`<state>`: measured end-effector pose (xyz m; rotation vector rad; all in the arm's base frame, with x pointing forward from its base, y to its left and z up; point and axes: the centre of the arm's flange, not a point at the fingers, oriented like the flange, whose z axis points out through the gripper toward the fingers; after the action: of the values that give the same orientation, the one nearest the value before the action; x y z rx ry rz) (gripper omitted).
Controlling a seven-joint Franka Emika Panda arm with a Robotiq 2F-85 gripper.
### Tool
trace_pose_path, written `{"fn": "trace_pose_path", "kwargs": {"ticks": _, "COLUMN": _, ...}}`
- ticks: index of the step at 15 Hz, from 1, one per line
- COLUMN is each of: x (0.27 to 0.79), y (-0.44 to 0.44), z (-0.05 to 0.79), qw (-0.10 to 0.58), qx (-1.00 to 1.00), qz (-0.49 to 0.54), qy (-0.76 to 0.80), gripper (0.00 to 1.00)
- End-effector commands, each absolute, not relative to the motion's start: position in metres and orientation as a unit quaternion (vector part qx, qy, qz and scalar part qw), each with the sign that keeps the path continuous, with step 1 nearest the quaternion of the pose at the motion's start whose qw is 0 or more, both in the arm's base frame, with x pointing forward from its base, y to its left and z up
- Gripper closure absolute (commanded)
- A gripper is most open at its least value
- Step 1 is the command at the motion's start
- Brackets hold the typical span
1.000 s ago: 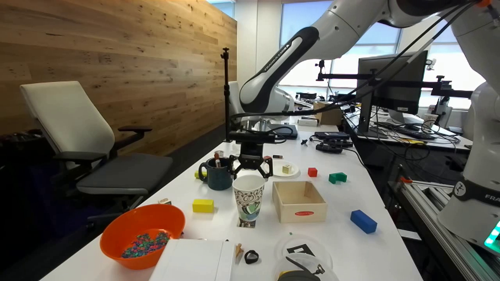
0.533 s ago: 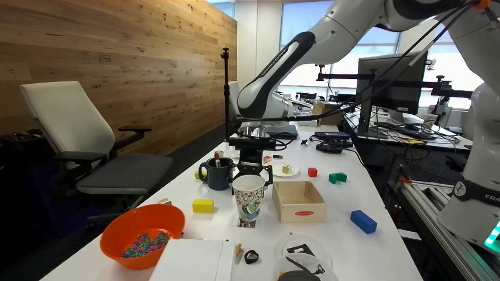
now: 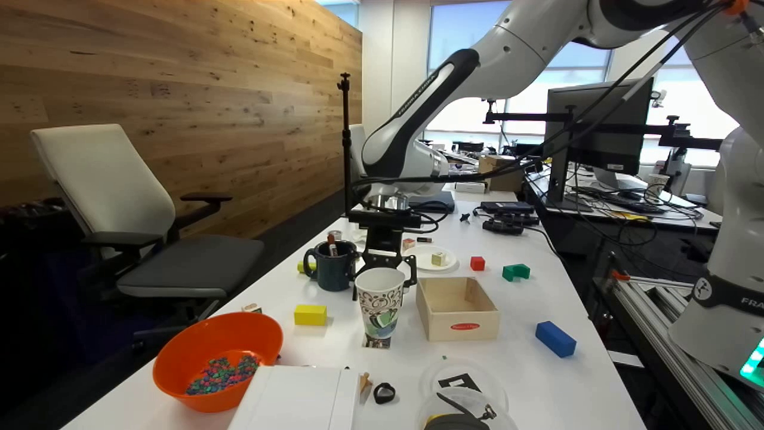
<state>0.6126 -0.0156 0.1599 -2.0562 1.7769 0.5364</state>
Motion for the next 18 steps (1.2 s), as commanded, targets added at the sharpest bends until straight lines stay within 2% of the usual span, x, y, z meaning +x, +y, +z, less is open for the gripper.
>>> {"fn": "trace_pose_path", "kwargs": {"ticks": 1, "x": 0.602, "y": -0.016, "z": 0.156, "qw": 0.198, "qx": -0.721, "qz": 0.211, "qy": 0.629, "gripper": 0.00}}
{"fn": "trace_pose_path", "kwargs": {"ticks": 13, "x": 0.587, "y": 0.019, "z": 0.147, "qw": 0.189, "qx": -0.745, "qz": 0.245, "qy": 0.590, "gripper": 0.00}}
{"fn": "trace_pose_path", "kwargs": {"ticks": 14, "x": 0.587, "y": 0.021, "z": 0.147, "qw": 0.190, "qx": -0.747, "qz": 0.245, "qy": 0.589, "gripper": 0.25}}
{"fn": "trace_pose_path", "kwargs": {"ticks": 16, "x": 0.588, "y": 0.022, "z": 0.148, "qw": 0.190, "qx": -0.748, "qz": 0.245, "qy": 0.587, "gripper": 0.33}}
{"fn": "trace_pose_path", "kwargs": {"ticks": 18, "x": 0.588, "y": 0.022, "z": 0.148, "qw": 0.189, "qx": -0.750, "qz": 0.244, "qy": 0.585, "gripper": 0.49}}
